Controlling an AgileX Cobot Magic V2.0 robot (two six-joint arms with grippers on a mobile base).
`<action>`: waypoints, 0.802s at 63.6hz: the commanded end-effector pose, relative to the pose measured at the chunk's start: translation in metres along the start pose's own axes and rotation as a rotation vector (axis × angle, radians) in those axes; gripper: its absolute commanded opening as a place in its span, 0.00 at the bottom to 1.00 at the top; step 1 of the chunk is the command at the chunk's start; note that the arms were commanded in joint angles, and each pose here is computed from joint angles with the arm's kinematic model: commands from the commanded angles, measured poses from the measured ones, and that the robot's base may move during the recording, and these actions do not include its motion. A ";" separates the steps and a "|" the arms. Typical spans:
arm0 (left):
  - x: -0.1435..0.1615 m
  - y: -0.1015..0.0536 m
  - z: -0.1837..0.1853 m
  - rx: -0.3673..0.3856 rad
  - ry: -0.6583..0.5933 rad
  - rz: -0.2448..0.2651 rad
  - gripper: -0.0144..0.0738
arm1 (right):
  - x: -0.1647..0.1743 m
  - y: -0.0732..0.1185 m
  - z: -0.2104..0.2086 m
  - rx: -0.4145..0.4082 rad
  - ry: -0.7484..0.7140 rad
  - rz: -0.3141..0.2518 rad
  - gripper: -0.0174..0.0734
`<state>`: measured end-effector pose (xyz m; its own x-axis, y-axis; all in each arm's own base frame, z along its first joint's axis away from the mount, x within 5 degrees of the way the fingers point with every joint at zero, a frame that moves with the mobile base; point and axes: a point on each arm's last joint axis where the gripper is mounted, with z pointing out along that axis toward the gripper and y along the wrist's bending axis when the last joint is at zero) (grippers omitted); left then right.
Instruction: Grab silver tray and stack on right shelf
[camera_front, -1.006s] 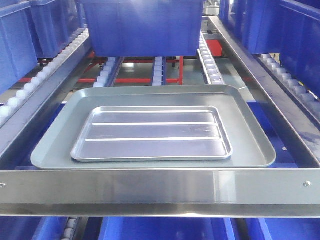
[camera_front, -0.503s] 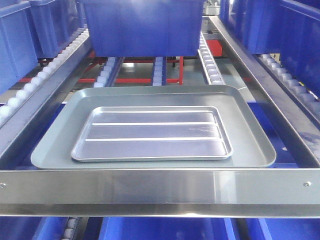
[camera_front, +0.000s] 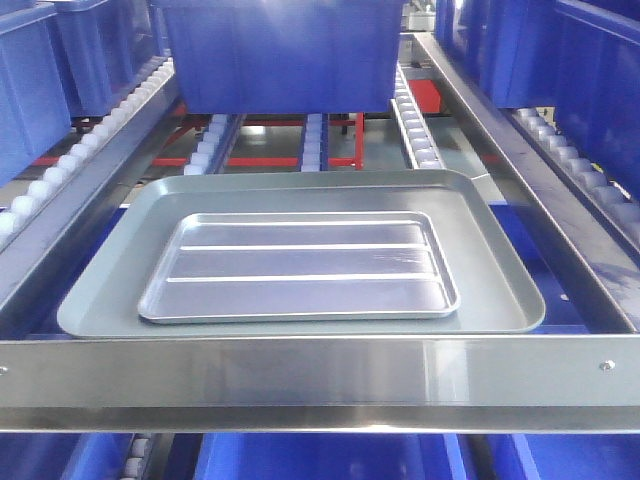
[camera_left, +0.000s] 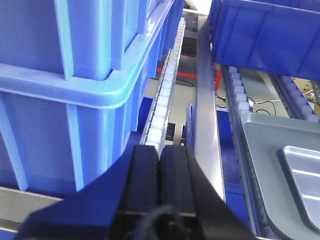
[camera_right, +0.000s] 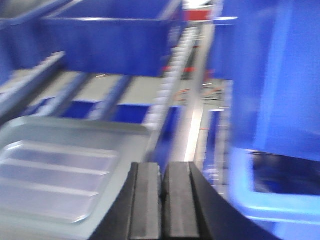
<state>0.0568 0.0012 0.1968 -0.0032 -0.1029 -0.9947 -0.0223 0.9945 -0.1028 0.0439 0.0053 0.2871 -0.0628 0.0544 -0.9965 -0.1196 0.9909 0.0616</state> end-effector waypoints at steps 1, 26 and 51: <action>-0.003 0.000 -0.001 0.009 -0.086 -0.006 0.06 | -0.007 -0.005 0.004 0.098 -0.135 -0.027 0.25; -0.003 0.000 -0.001 0.009 -0.086 -0.006 0.06 | 0.059 -0.016 0.011 0.223 -0.219 -0.039 0.25; -0.003 0.000 -0.001 0.009 -0.084 -0.006 0.06 | 0.069 -0.016 0.012 0.218 -0.232 -0.040 0.25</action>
<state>0.0568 0.0012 0.1969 -0.0024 -0.1029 -0.9947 -0.0222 0.9945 -0.1028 0.0565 -0.0061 0.2005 0.0341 0.0534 -0.9980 0.1052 0.9928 0.0568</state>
